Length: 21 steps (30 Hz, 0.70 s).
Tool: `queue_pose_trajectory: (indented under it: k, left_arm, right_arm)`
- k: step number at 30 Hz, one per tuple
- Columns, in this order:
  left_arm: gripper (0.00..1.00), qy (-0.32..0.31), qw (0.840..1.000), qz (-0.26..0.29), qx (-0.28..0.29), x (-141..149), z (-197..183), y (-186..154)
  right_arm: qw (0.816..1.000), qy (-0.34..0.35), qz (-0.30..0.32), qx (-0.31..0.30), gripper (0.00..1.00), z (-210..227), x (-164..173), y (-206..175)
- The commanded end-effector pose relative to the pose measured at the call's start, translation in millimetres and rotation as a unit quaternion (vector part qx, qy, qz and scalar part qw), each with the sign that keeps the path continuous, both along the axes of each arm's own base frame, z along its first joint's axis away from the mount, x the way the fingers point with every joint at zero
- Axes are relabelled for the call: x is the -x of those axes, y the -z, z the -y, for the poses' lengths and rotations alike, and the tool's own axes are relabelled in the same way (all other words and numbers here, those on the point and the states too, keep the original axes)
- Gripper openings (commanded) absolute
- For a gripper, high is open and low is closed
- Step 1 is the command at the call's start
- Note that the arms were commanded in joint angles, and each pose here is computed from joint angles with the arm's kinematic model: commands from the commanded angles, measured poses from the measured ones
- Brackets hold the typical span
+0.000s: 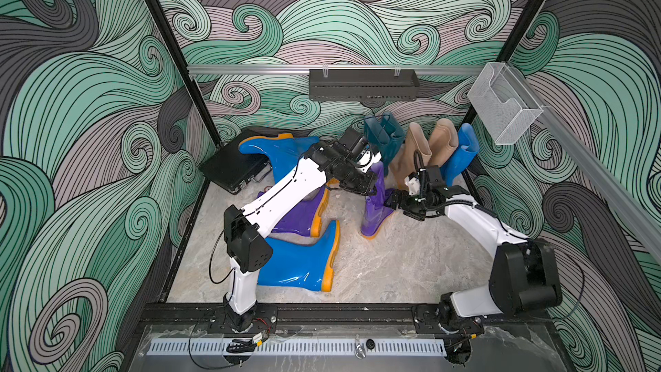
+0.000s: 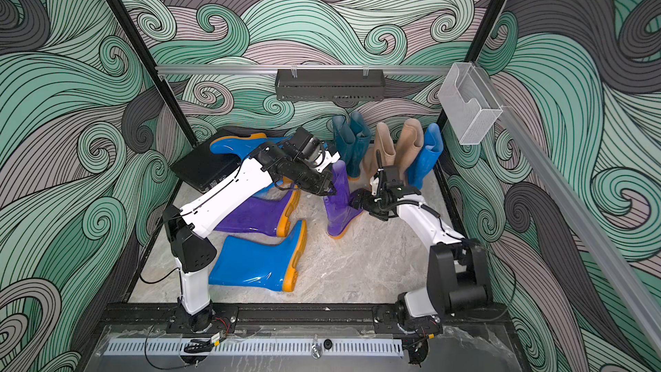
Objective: Match and arrange rain boots in pairs
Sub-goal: Adjust the rain boot at the center of the board.
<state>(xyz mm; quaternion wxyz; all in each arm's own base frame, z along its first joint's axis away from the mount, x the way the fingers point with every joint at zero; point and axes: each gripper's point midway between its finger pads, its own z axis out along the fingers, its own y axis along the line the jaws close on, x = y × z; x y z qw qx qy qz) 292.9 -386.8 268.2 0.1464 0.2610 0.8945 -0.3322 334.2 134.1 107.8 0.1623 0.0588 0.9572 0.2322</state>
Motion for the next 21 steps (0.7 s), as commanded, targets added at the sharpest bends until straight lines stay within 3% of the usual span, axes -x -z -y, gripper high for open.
queue_pose_trajectory:
  k: [1, 6, 12, 17, 21]
  left_arm:
    - [0.00, -0.035, 0.996, 0.017, 0.082, -1, 4, -48]
    - [0.00, -0.081, 0.991, 0.015, 0.109, -4, 3, -48]
    - [0.00, -0.150, 0.980, 0.000, 0.130, -16, -2, -30]
    - [0.03, -0.162, 0.976, -0.012, 0.144, -15, 0, -35]
    - [0.18, -0.155, 0.977, -0.005, 0.144, -13, -1, -39]
  right_arm:
    - [0.999, -0.027, 0.017, 0.026, 0.88, -16, -23, 0]
    - [0.998, -0.064, 0.006, 0.024, 0.86, -40, -39, 12]
    - [0.996, -0.083, -0.003, 0.045, 0.86, -38, -38, 23]
    - [0.995, -0.089, -0.002, 0.051, 0.87, -34, -32, 20]
    - [0.994, -0.092, 0.005, 0.066, 0.89, -27, -23, 10]
